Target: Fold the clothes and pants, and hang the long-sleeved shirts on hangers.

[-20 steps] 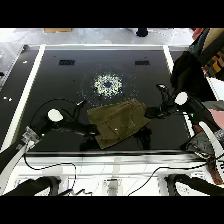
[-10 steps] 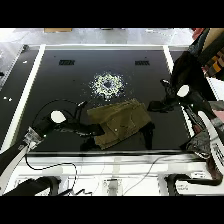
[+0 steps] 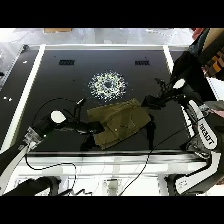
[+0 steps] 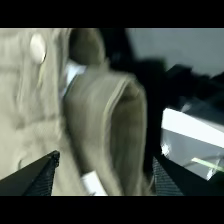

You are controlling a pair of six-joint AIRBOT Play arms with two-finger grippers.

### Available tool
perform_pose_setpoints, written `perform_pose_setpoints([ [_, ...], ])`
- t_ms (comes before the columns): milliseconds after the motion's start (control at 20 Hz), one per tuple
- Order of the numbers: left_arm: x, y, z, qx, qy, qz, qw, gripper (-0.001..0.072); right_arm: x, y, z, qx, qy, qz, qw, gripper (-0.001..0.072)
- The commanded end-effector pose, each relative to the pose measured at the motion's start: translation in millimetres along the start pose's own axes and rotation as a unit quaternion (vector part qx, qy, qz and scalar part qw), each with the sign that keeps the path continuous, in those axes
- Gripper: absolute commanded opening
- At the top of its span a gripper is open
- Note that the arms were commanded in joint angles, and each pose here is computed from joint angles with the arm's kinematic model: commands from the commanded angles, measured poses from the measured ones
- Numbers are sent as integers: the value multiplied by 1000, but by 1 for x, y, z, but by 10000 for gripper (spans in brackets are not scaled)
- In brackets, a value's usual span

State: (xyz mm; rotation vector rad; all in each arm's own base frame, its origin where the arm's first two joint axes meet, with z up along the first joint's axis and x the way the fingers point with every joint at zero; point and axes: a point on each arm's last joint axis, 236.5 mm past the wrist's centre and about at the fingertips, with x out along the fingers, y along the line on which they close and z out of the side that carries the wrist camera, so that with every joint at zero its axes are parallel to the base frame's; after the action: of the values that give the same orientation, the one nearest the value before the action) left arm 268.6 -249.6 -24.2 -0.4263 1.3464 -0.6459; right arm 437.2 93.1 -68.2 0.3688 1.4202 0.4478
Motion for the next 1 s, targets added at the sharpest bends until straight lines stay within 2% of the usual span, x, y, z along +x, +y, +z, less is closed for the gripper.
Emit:
perform_pose_setpoints([
  [0,0,2,7,2,-15,3,1000,695,5,-15,14,4,-22,-21,1000,659],
  [150,0,2,11,2,-23,5,1000,695,20,-10,-14,31,44,8,999,659],
  [300,0,3,12,2,-26,6,1000,695,34,11,-50,48,131,79,987,659],
  [500,0,3,13,3,-28,6,1000,694,41,43,-51,51,141,155,977,661],
  [800,-1,24,16,38,-32,53,997,692,57,112,-69,-62,161,216,961,661],
  [950,-4,41,15,68,-25,89,993,692,80,140,-77,-113,160,206,959,660],
])
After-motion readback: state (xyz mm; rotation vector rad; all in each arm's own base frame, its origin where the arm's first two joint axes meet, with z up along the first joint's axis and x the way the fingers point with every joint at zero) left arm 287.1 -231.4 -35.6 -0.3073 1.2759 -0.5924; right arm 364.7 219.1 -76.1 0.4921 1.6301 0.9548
